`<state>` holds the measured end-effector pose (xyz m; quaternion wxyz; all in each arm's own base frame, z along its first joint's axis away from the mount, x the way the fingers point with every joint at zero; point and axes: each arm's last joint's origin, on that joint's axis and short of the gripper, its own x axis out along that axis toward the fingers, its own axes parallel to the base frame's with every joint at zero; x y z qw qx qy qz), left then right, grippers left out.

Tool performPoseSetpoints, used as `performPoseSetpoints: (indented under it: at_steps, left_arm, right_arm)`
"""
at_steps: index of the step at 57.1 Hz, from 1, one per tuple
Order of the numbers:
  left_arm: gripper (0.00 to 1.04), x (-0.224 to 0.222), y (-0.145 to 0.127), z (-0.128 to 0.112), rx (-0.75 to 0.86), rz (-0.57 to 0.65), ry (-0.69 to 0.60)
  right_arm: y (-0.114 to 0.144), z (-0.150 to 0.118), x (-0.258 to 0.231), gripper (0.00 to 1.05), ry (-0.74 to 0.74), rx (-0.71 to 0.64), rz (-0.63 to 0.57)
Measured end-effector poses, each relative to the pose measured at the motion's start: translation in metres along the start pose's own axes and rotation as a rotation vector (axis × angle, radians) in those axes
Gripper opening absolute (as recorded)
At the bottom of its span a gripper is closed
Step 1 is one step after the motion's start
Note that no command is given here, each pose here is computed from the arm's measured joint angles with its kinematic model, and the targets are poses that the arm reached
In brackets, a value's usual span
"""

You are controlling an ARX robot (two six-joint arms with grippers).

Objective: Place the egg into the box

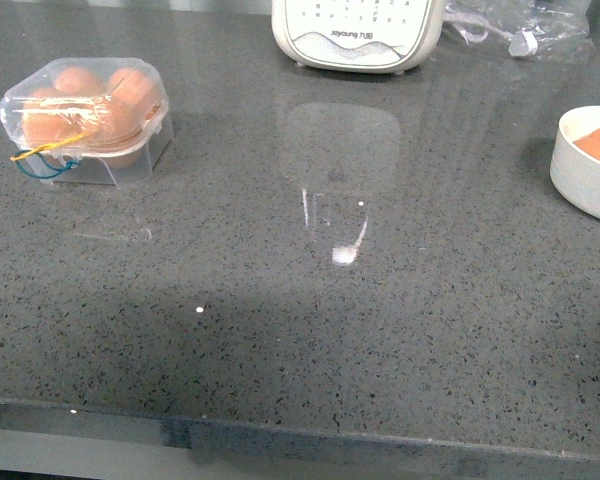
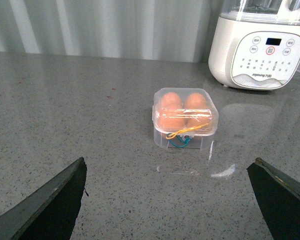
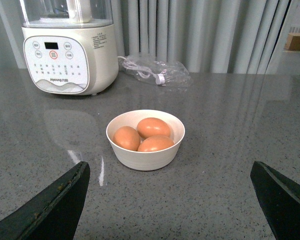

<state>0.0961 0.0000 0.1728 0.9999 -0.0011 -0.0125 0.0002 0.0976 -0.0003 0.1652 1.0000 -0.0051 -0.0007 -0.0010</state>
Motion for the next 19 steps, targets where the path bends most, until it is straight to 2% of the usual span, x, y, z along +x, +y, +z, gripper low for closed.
performPoseSetpoints:
  at_steps: [19]
  left_arm:
    - [0.98,0.0,0.0,0.0,0.0,0.0,0.0]
  right_arm:
    - [0.0,0.0,0.0,0.97,0.0,0.0,0.0]
